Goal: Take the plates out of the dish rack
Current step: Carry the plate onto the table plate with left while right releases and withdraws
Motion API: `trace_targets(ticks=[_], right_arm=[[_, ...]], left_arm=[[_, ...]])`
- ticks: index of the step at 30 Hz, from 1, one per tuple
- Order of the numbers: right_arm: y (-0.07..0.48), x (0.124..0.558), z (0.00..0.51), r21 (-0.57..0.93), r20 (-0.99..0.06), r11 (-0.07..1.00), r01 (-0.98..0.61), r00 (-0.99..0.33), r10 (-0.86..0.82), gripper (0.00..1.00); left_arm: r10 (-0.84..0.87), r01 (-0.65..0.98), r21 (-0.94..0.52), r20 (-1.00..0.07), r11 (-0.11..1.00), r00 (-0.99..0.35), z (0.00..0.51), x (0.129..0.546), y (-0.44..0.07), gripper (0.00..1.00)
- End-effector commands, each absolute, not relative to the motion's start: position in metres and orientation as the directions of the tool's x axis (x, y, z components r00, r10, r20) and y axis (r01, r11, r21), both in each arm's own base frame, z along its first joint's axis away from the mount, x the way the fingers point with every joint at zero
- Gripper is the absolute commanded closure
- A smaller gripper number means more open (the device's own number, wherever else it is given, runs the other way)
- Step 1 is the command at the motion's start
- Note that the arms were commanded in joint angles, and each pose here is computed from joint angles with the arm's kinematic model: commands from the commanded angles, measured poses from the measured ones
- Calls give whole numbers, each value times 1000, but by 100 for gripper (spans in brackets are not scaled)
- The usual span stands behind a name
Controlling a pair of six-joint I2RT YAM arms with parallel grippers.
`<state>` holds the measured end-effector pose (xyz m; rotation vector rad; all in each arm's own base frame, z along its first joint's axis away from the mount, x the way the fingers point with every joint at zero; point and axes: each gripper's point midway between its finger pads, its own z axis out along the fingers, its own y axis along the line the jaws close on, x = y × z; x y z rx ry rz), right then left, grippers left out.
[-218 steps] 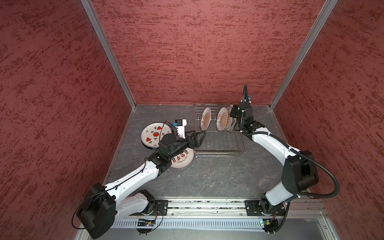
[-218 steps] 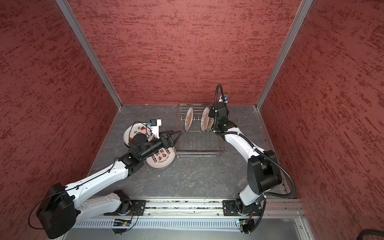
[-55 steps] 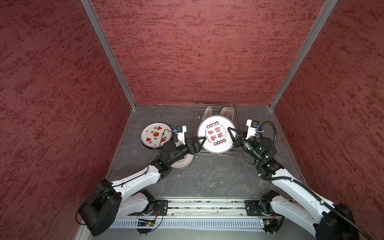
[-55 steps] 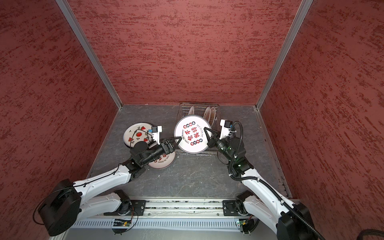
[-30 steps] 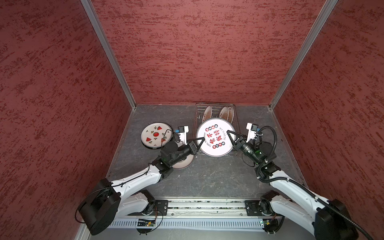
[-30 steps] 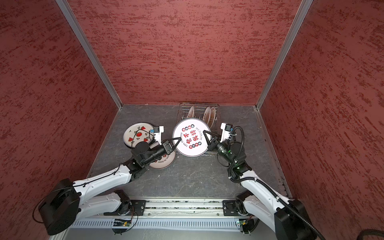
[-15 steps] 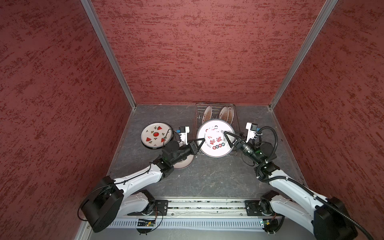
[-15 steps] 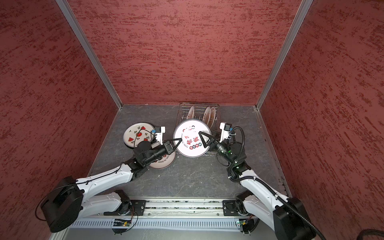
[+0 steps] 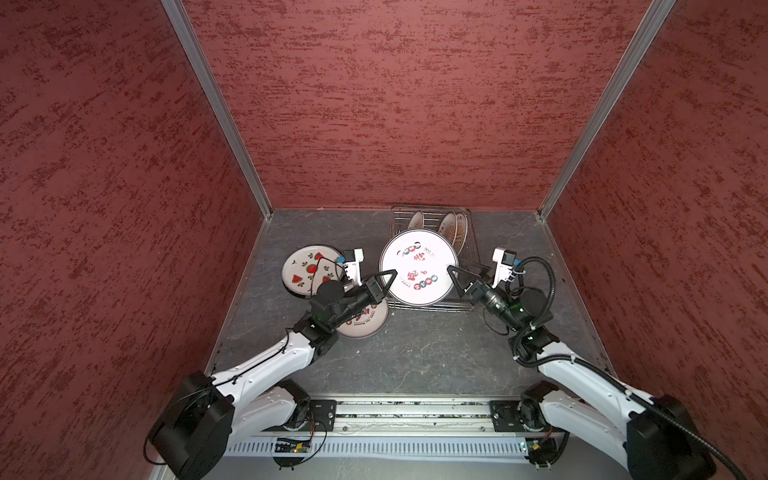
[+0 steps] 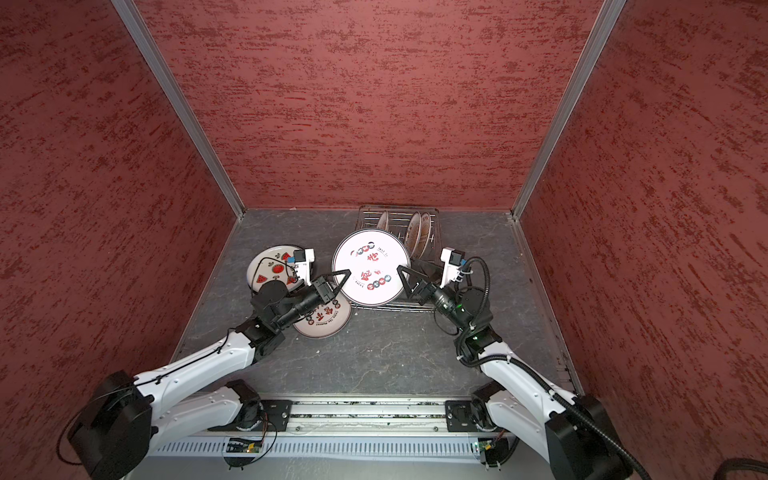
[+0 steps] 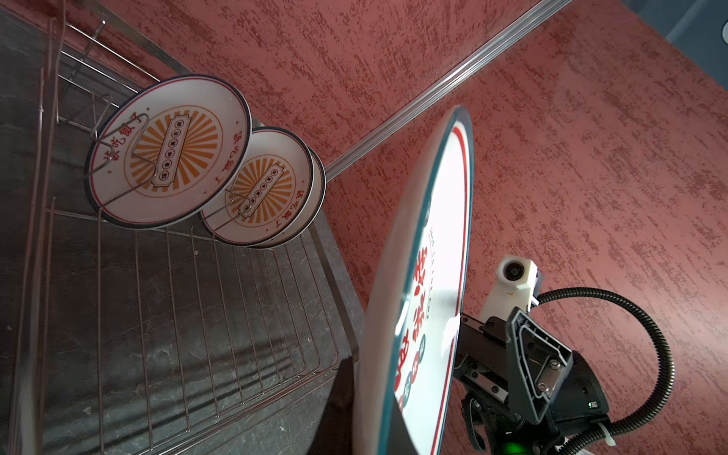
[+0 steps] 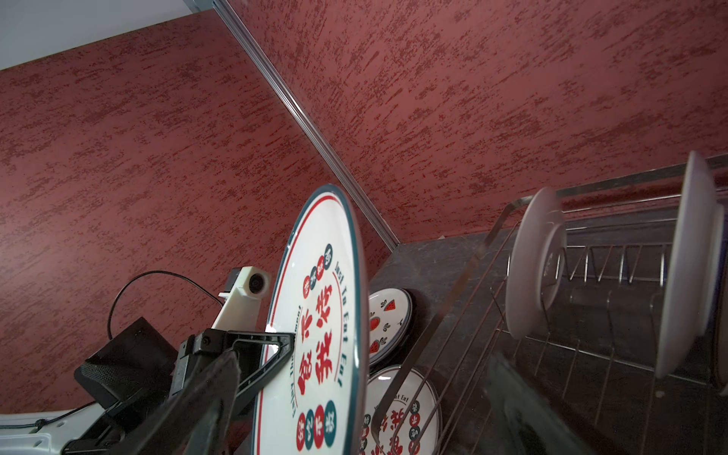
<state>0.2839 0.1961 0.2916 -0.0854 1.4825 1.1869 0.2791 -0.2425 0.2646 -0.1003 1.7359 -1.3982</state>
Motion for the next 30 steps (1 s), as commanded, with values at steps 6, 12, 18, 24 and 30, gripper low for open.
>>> trace_targets(ticks=[6, 12, 18, 24, 30], right_arm=[[202, 290, 292, 584, -791, 491, -647, -316, 524, 1], [217, 301, 284, 583, -802, 501, -639, -354, 482, 1], [253, 311, 274, 526, -850, 555, -645, -373, 372, 1], [285, 330, 256, 477, -876, 643, -599, -390, 286, 1], [307, 349, 242, 415, -895, 727, -547, -387, 219, 1]], left_arm=[[-648, 374, -847, -531, 379, -546, 266, 289, -197, 100], [-706, 278, -875, -484, 397, -517, 251, 299, -157, 100], [-778, 144, -904, -421, 403, -467, 230, 301, -112, 100], [-808, 35, -911, -382, 411, -448, 209, 298, -87, 100], [-842, -103, -902, -345, 420, -416, 182, 291, -70, 100]])
